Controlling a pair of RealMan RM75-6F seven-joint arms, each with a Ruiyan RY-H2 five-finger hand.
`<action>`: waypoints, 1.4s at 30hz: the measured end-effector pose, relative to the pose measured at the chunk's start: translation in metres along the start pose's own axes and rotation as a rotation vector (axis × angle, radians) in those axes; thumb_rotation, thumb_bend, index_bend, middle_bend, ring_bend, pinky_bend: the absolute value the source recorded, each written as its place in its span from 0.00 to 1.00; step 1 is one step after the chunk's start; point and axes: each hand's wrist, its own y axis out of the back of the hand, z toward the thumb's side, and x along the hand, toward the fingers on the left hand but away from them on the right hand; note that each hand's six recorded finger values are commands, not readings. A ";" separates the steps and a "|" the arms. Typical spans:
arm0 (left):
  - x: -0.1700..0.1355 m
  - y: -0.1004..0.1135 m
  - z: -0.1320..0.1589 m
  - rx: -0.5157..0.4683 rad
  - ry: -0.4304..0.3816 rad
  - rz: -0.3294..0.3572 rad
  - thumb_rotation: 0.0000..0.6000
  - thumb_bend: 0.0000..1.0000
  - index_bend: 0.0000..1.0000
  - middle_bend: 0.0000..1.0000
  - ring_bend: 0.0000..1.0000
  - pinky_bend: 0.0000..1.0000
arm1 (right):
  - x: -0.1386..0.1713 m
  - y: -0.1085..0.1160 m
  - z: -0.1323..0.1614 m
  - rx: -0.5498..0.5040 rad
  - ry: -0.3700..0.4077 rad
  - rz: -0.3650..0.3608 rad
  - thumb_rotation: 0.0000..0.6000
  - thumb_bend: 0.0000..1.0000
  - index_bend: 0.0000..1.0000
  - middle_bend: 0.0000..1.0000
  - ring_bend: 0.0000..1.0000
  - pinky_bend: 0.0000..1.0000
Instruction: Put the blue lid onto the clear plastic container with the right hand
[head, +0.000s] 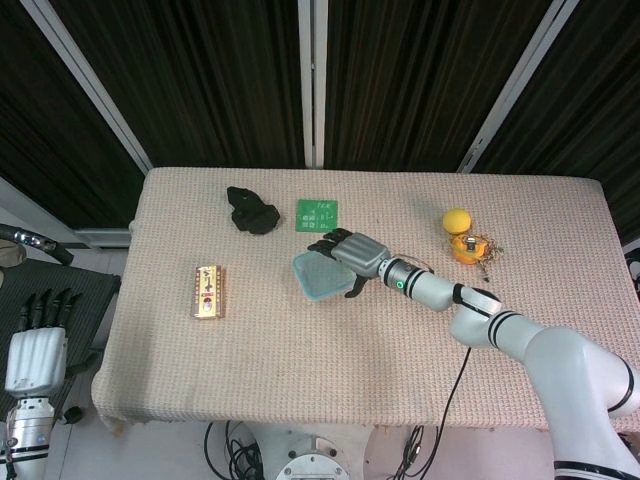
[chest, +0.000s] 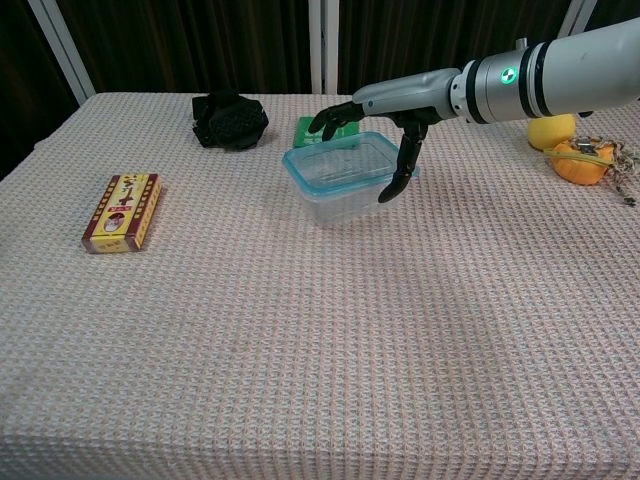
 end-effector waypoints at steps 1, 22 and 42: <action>0.000 0.000 0.000 0.000 0.000 0.000 1.00 0.00 0.16 0.09 0.00 0.00 | 0.001 0.001 0.001 0.000 0.003 -0.003 1.00 0.01 0.00 0.09 0.00 0.00; 0.001 -0.001 0.000 -0.007 -0.011 0.004 1.00 0.00 0.16 0.09 0.00 0.00 | 0.020 -0.009 0.033 0.010 0.107 -0.037 1.00 0.01 0.00 0.12 0.00 0.00; -0.001 -0.002 -0.005 -0.015 -0.008 0.007 1.00 0.00 0.16 0.09 0.00 0.00 | 0.024 -0.012 0.035 -0.012 0.118 -0.081 1.00 0.01 0.00 0.14 0.00 0.00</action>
